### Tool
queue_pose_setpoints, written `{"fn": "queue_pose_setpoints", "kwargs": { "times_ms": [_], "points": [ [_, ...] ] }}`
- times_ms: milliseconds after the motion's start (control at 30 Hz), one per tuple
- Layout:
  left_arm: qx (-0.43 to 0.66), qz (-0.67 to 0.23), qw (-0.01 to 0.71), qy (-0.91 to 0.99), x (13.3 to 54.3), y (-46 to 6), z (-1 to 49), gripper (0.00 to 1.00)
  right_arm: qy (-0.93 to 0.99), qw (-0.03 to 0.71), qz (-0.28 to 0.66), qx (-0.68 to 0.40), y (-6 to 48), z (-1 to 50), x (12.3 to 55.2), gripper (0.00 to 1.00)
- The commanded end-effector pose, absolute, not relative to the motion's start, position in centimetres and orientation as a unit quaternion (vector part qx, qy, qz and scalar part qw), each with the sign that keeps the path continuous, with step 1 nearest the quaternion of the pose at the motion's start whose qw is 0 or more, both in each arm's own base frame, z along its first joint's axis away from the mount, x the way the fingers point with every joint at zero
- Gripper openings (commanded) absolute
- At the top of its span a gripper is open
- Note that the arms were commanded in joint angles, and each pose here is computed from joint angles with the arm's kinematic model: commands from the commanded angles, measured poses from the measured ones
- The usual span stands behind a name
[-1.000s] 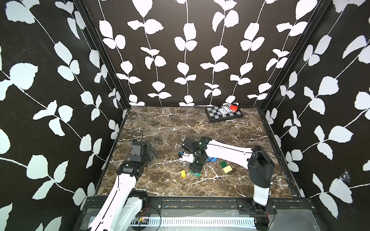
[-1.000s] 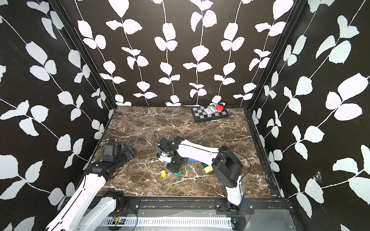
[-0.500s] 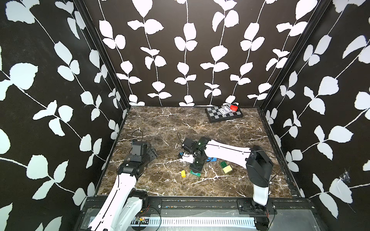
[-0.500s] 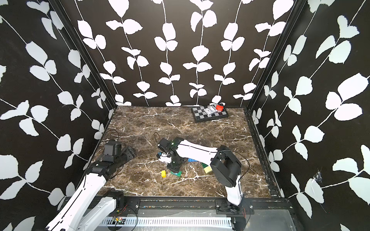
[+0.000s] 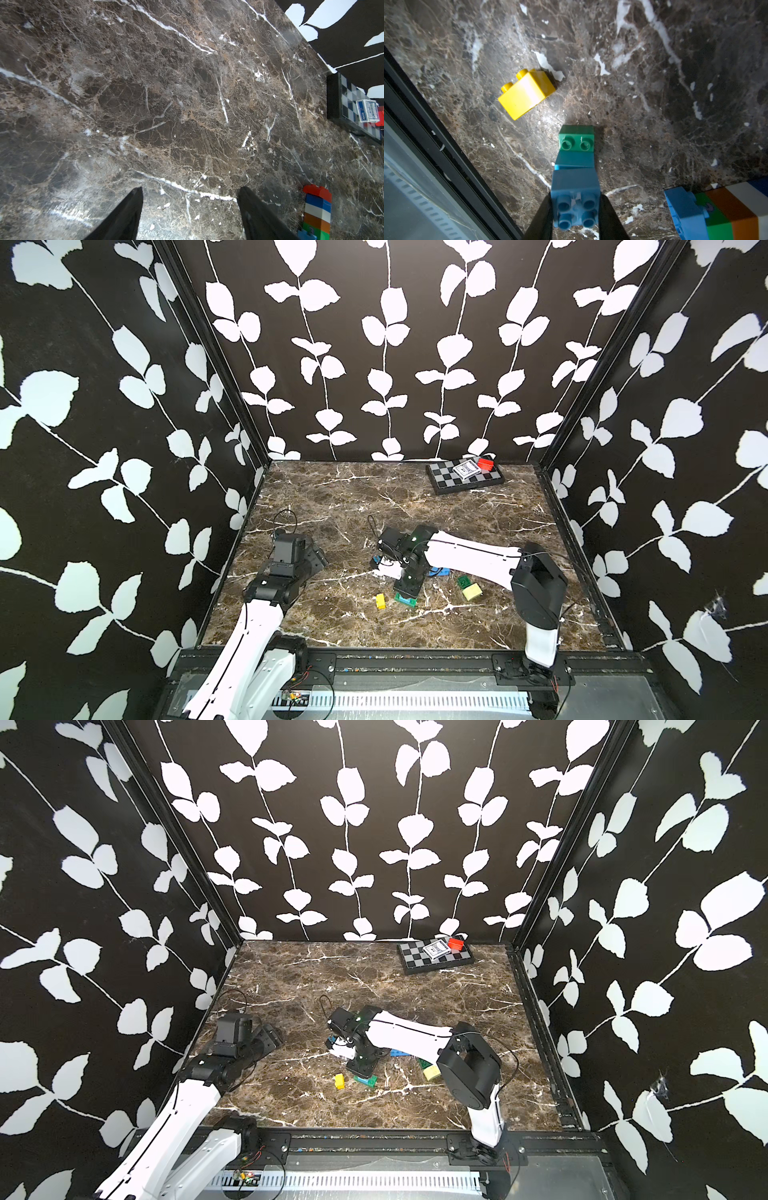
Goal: Assemble the number 1 with lego
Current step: Assemble the lego brick with the lego brick.
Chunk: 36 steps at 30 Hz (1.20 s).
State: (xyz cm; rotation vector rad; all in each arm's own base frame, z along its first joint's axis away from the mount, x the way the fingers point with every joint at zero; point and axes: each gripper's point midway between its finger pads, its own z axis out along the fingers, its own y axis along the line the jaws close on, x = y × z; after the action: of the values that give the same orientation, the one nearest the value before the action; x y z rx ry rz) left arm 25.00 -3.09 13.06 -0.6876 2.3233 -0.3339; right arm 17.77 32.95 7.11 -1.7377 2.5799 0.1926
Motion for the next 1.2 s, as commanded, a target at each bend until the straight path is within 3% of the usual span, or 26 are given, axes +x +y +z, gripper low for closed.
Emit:
{"fn": "queue_pose_setpoints", "kwargs": {
  "times_ms": [0, 667, 1167],
  "points": [
    [-0.262, -0.128, 0.352, 0.89, 25.2, -2.9, 14.0, 0.75, 0.835, -0.006, 0.029, -0.55, 31.4, 5.8, 16.9, 0.23],
    [-0.264, -0.128, 0.349, 0.89, 25.3, -2.9, 13.8, 0.75, 0.844, 0.009, -0.035, -0.536, 29.9, 2.9, 16.3, 0.06],
    [-0.258, -0.12, 0.332, 0.899, 25.4, -3.0, 14.1, 0.74, 0.849, -0.064, -0.077, -0.518, 27.1, -1.3, 14.1, 0.0]
  ]
}}
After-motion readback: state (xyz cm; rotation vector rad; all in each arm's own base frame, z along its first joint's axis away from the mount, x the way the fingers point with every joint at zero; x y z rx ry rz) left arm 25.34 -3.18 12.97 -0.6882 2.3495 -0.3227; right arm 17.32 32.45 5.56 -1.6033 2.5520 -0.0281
